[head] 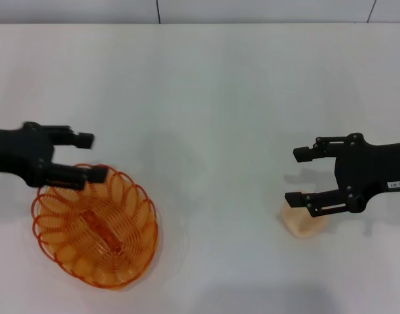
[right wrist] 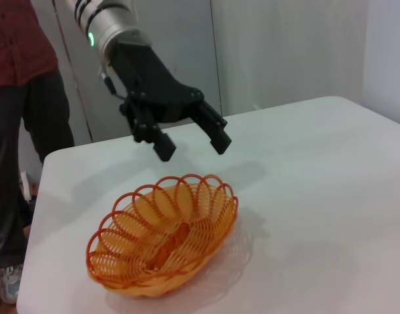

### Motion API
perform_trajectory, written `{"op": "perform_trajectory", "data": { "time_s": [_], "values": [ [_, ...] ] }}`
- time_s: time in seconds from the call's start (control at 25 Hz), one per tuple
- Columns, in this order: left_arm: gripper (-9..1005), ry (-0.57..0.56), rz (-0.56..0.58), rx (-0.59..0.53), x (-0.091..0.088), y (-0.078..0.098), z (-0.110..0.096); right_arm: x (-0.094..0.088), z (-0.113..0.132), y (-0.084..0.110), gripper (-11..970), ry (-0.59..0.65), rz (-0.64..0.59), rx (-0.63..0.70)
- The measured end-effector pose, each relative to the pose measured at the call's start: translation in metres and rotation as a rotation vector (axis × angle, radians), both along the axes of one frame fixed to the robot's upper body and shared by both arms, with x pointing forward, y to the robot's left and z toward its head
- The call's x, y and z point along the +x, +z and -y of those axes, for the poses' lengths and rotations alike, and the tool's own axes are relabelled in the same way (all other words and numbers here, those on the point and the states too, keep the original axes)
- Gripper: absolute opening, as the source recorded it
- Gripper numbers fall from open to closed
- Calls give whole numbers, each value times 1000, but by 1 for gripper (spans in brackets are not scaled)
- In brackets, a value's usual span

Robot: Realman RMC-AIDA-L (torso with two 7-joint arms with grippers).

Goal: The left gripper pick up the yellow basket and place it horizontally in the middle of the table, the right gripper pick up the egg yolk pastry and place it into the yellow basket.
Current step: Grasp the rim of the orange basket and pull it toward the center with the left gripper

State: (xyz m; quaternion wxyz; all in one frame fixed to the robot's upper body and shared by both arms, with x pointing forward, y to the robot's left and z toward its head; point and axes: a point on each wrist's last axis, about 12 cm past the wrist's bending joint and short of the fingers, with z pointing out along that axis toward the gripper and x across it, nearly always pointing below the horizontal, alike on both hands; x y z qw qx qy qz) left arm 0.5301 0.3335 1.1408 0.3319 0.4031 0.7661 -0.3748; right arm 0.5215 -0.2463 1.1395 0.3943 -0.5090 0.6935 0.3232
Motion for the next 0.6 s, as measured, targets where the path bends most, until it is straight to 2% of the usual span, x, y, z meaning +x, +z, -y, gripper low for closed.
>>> {"op": "perform_trajectory", "data": {
  "time_s": [0.28,0.6],
  "values": [
    [817,82,-88,185,10,21,-12,0,-1,1,800,-3,-6,12],
    [804,112,-186,386,23,31,-20,1,-3,5,801,-11,-14,24]
  ]
}}
